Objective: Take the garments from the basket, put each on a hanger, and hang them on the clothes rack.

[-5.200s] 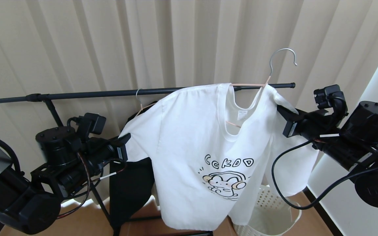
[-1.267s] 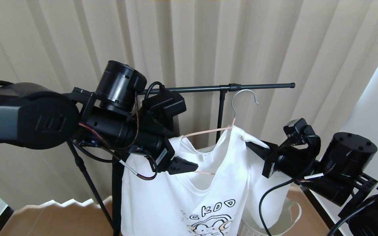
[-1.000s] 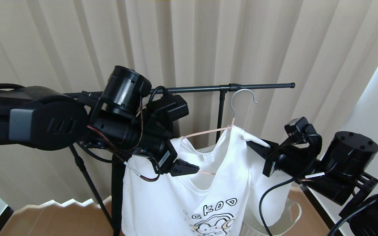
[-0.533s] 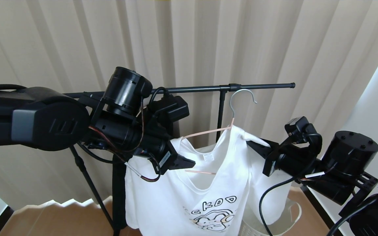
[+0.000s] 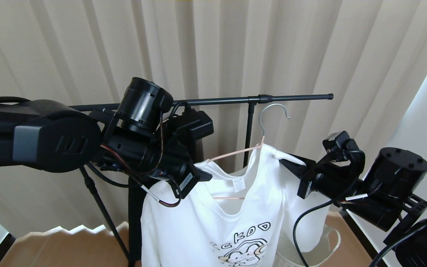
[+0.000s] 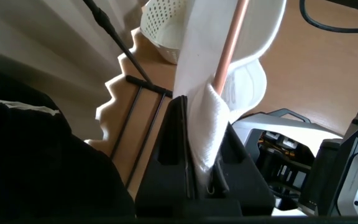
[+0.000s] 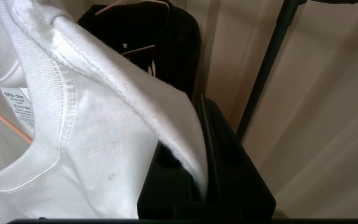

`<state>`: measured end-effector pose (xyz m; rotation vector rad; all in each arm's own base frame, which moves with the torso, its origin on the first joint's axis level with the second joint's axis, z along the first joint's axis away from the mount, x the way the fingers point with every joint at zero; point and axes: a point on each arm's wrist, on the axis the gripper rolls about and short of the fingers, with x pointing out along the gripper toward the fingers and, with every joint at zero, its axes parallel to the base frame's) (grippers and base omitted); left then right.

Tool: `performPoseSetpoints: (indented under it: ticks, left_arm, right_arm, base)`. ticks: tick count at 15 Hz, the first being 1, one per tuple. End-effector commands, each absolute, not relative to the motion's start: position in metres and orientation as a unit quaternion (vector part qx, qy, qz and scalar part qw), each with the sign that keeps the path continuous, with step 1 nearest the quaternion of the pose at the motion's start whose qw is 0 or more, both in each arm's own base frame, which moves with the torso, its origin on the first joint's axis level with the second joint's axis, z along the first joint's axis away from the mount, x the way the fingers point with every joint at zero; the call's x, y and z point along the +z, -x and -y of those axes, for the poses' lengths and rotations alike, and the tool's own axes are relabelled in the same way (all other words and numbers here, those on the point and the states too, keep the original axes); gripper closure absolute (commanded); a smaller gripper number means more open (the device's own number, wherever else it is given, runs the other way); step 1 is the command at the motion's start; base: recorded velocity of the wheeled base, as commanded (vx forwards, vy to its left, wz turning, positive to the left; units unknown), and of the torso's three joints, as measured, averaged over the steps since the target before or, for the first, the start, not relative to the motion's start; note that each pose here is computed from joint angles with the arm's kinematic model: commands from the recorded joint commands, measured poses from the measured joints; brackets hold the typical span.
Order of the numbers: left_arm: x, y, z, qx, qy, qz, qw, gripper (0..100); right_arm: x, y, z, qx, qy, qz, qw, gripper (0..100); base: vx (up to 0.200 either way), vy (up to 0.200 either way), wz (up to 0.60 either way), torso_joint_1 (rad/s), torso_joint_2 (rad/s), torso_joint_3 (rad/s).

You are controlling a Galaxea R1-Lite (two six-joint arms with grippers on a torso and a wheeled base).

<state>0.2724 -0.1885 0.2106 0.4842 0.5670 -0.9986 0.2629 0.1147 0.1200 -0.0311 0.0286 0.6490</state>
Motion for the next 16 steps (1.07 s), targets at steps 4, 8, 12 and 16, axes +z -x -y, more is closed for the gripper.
performPoseSetpoints:
  ticks: [4,8,12,16]
  left_arm:
    - [0.215,-0.274,0.188,-0.459,-0.227,-0.250,0.822,100]
    - [0.221,-0.273,0.185,-0.457,-0.225,-0.238,0.827,100]
    - [0.229,-0.268,0.176,-0.448,-0.221,-0.216,0.839,100]
    - [0.232,-0.263,0.167,-0.440,-0.219,-0.201,0.848,100]
  right_arm:
    - [0.123,-0.259,-0.113,0.317,0.019,-0.015,0.948,100]
    - [0.127,-0.261,-0.106,0.305,0.020,-0.016,0.952,0]
    - [0.128,-0.266,-0.098,0.291,0.022,-0.014,0.956,0]
    - [0.126,-0.269,-0.096,0.287,0.030,-0.014,0.957,0]
  base:
    - [0.000,0.000,0.00,0.000,0.00,0.000]
    - [0.000,0.000,0.00,0.000,0.00,0.000]
    - [0.000,0.000,0.00,0.000,0.00,0.000]
    - [0.000,0.000,0.00,0.000,0.00,0.000]
